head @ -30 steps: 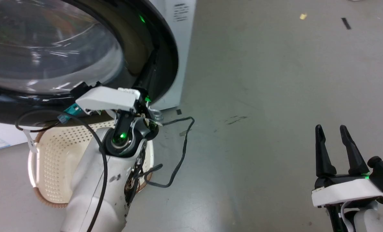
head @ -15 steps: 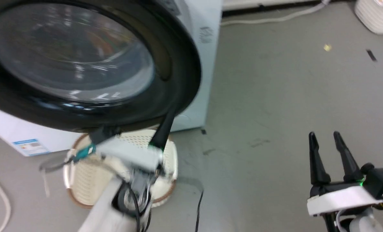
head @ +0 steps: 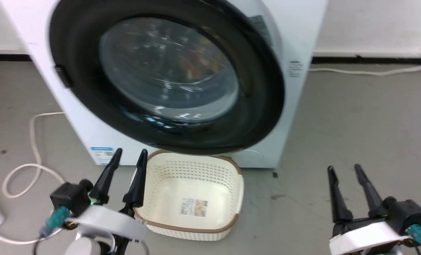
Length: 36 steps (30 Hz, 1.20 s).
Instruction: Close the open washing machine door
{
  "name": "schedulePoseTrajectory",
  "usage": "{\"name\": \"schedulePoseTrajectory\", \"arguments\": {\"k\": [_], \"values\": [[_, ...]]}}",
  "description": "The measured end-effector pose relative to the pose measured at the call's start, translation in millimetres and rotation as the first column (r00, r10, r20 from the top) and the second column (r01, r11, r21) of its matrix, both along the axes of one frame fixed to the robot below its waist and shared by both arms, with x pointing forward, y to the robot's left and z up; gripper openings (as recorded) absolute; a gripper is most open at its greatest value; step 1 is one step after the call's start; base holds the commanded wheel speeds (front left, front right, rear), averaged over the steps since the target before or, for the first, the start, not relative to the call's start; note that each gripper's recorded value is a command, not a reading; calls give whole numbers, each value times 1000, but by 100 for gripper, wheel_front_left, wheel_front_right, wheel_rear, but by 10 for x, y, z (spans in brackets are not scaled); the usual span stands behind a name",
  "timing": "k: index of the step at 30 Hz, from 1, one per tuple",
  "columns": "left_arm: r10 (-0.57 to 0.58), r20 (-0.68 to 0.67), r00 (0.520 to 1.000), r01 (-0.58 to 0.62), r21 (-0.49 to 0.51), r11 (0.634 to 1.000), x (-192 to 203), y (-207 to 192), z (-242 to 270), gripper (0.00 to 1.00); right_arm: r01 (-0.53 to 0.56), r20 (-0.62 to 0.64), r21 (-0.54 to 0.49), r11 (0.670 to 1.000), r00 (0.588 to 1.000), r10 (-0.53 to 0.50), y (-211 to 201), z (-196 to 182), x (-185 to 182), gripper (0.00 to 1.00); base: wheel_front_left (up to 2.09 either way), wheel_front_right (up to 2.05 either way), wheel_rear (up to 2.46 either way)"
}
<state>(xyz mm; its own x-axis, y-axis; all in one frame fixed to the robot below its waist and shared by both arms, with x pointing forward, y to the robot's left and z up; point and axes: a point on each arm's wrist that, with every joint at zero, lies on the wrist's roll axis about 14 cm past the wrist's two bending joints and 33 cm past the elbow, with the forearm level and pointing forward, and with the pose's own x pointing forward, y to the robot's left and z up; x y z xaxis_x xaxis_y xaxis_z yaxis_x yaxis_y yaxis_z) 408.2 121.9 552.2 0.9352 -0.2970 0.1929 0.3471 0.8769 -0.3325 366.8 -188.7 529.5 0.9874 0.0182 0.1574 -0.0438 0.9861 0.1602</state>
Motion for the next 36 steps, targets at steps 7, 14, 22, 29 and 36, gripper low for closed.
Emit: {"name": "schedulePoseTrajectory", "arguments": {"k": [7, 14, 22, 29, 36], "values": [[185, 99, 978, -207, 313, 927, -314, 378, -62, 100, -111, 10, -17, 994, 994, 111, 373, 34, 57, 100, 0, 0, 0], [262, 60, 963, -266, 363, 893, -430, 485, -273, 100, -171, -10, -40, 984, 985, 171, 574, -32, 99, 56, 0, 0, 0], [283, 18, 959, -270, 365, 891, -336, 512, -420, 100, -302, -49, -81, 950, 953, 299, 916, -165, 366, 0, 0, 0, 0], [290, -8, 957, -266, 375, 888, -111, 507, -539, 100, -383, -69, -179, 906, 924, 377, 974, -223, 1083, 0, 0, 0, 0], [296, -53, 954, -248, 417, 874, 23, 550, -761, 100, -412, -146, -186, 892, 909, 390, 940, -390, 1800, 0, 0, 0, 0]]}}
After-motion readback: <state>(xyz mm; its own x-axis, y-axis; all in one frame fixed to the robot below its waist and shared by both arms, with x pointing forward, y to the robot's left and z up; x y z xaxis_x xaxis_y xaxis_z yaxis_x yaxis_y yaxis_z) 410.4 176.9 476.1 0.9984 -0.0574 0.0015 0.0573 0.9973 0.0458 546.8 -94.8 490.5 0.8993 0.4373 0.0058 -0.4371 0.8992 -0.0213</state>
